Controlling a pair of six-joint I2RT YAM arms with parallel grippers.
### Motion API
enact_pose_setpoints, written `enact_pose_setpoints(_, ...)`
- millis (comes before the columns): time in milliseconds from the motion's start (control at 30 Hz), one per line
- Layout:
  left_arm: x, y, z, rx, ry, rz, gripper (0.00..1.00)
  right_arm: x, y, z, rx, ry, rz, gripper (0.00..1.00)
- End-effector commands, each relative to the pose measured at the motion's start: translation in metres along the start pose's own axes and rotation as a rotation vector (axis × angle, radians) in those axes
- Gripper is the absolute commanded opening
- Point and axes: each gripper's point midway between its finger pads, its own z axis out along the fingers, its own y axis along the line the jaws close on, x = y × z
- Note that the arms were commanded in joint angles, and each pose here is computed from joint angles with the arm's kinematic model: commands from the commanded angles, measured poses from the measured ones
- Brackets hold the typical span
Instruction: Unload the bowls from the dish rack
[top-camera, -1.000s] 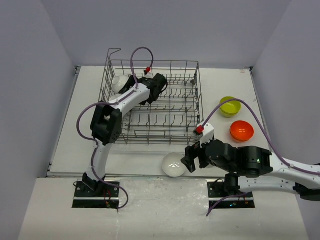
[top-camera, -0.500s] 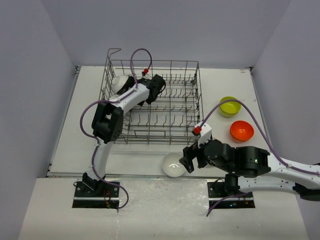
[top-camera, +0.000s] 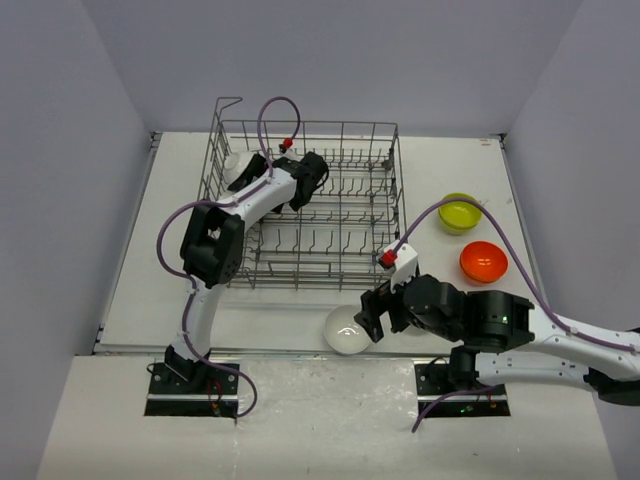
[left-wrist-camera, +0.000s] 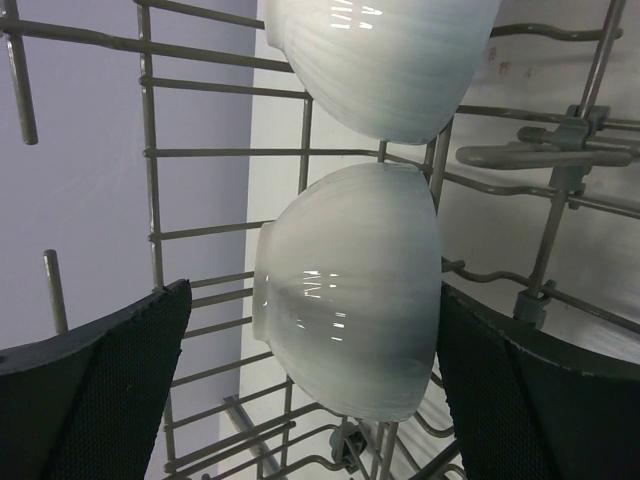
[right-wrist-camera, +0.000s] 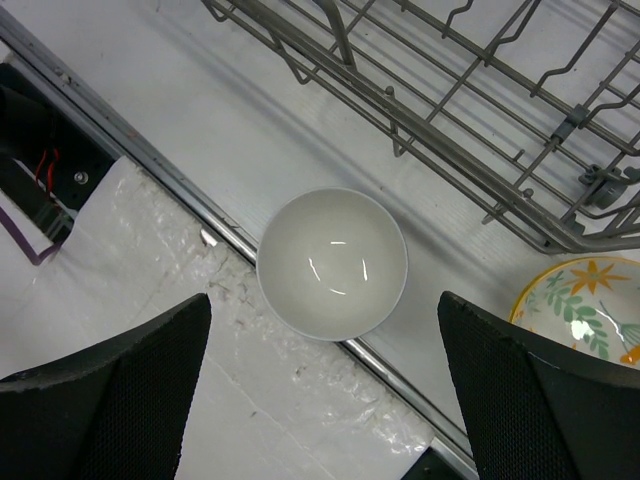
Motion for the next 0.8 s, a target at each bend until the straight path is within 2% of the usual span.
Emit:
enact_pose_setpoints(0, -0.003, 0.038, -0.009, -0.056, -0.010, -0.014, 1.00, -0.005, 0.004, 0.004, -0.021, -0.020, -0.009, 0.95)
enact_pose_setpoints(433, -0.008, 0.048, -0.013, -0.068, -0.015, 0.002, 0.98, -0.005, 0.007, 0.011, -0.039, -0.003, -0.021, 0.95)
enact_pose_setpoints(767, -0.001, 0.055, -0.020, -0.061, -0.007, -0.006, 0.93, -0.005, 0.011, 0.014, -0.057, 0.001, -0.028, 0.95)
